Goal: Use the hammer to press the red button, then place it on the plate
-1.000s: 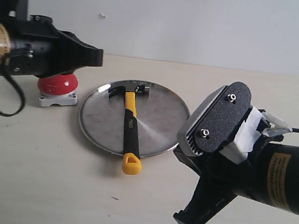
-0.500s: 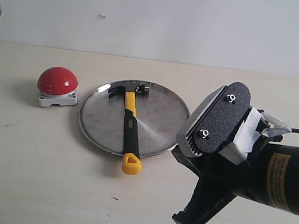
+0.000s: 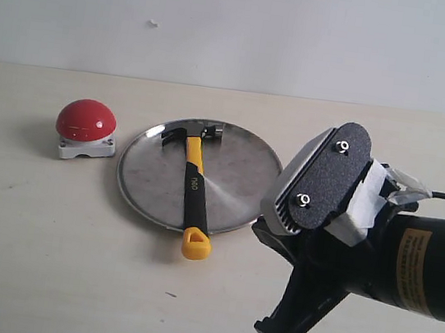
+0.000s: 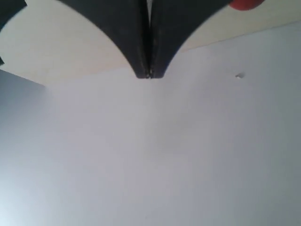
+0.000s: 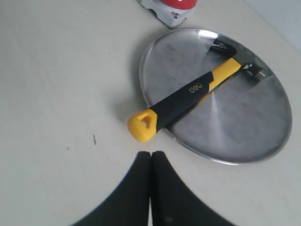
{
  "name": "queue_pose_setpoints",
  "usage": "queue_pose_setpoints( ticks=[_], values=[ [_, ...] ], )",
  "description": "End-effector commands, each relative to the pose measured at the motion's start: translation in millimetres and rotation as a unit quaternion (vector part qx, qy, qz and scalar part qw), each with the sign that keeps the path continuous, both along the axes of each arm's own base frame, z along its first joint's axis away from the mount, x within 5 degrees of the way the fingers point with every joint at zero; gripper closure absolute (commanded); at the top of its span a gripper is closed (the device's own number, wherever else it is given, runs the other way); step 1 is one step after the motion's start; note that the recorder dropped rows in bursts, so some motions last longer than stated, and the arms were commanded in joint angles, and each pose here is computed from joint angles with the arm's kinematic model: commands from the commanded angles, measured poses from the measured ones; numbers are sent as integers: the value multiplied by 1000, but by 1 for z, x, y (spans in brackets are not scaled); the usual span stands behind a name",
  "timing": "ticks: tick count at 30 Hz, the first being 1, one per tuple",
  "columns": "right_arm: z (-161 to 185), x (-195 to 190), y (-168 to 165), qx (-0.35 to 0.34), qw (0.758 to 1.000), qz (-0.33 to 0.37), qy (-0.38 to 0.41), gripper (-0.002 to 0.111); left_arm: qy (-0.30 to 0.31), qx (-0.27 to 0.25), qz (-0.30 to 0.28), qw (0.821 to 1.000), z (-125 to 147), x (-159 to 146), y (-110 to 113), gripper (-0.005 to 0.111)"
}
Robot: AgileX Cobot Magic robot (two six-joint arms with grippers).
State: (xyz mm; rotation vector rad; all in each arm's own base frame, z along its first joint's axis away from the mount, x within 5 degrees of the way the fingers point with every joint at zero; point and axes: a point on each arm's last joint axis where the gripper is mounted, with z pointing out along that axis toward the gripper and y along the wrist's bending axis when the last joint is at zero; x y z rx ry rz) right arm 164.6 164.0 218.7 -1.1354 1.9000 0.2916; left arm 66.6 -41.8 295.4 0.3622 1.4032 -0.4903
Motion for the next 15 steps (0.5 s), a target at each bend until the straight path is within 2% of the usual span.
queue_pose_setpoints(
  ticks=[1,4,7,15],
  values=[
    [0,1,-1,-1,1000,2,-1,108,-33,-46,57,997,-19,-7,10,107],
    [0,1,-1,-1,1000,2,-1,108,-66,-50,107,991,-41,-10,14,107],
    [0,1,-1,-1,1000,2,-1,108,-61,-23,144,988,-57,-7,16,107],
    [0,1,-1,-1,1000,2,-1,108,-47,-13,157,986,-65,-5,18,107]
  ],
)
